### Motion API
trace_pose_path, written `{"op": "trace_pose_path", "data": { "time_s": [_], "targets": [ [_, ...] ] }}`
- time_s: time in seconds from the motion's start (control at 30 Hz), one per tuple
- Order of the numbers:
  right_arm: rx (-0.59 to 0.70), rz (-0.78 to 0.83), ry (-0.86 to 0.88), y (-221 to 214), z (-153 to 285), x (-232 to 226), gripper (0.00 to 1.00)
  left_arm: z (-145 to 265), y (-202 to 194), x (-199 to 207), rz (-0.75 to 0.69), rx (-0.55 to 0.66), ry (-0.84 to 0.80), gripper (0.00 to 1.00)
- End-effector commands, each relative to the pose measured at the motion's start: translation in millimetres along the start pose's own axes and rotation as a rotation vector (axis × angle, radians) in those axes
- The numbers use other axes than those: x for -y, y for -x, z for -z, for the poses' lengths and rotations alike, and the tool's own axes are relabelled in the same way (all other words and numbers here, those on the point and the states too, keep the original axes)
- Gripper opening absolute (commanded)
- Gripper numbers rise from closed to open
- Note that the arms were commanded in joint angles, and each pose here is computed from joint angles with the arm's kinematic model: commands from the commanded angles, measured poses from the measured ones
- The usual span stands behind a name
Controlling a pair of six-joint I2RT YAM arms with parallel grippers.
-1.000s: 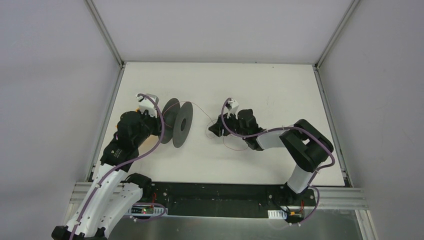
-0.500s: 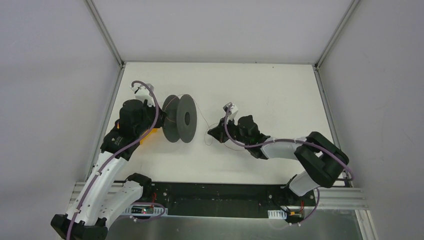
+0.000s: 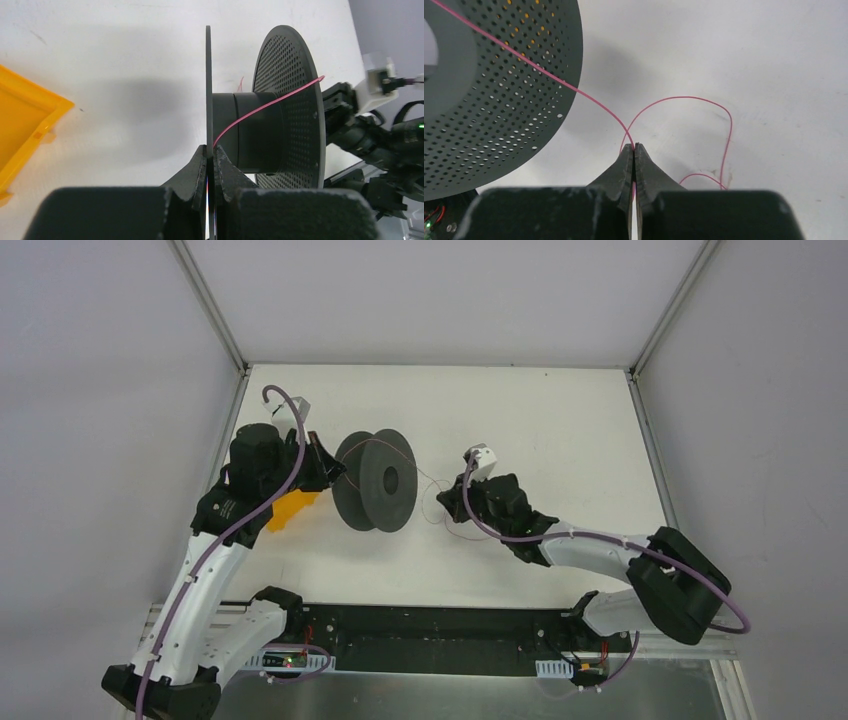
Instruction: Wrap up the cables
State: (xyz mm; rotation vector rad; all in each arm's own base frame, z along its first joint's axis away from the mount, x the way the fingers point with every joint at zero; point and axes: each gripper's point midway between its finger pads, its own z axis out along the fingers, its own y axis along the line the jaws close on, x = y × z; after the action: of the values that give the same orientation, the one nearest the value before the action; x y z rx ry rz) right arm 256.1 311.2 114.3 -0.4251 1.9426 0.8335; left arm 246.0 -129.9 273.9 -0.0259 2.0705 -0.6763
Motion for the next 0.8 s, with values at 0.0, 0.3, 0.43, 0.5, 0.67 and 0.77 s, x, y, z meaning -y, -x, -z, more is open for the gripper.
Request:
{"op": "trace_pose_path", "data": {
  "time_s": [0.0, 0.3, 0.43, 0.5, 0.67, 0.77],
  "targets": [
    [0.137, 0.008, -0.096, 44, 23, 8, 0.0, 7, 12, 6, -0.07, 0.003, -0.022, 0.0],
    [0.089, 0.101, -0.195, 51, 20, 31, 0.0, 7, -12, 16, -0.117, -0.102, -0.134, 0.0],
    [0.02, 0.105, -0.137, 37, 13, 23, 0.0, 8, -9, 8, -0.059, -0.102, -0.075, 0.0],
    [-0.015, 0.108, -0.02, 21, 13, 6, 0.0, 9, -4, 9, -0.019, -0.098, -0.077, 0.0],
    [0.073, 0.242, 0.373, 4, 36, -53, 0.08, 21, 18, 20, 0.022, -0.026, -0.083, 0.0],
    [0.098, 0.298, 0.414, 10, 42, -60, 0.15, 30, 29, 26, 0.023, 0.019, -0.091, 0.0]
  ]
}}
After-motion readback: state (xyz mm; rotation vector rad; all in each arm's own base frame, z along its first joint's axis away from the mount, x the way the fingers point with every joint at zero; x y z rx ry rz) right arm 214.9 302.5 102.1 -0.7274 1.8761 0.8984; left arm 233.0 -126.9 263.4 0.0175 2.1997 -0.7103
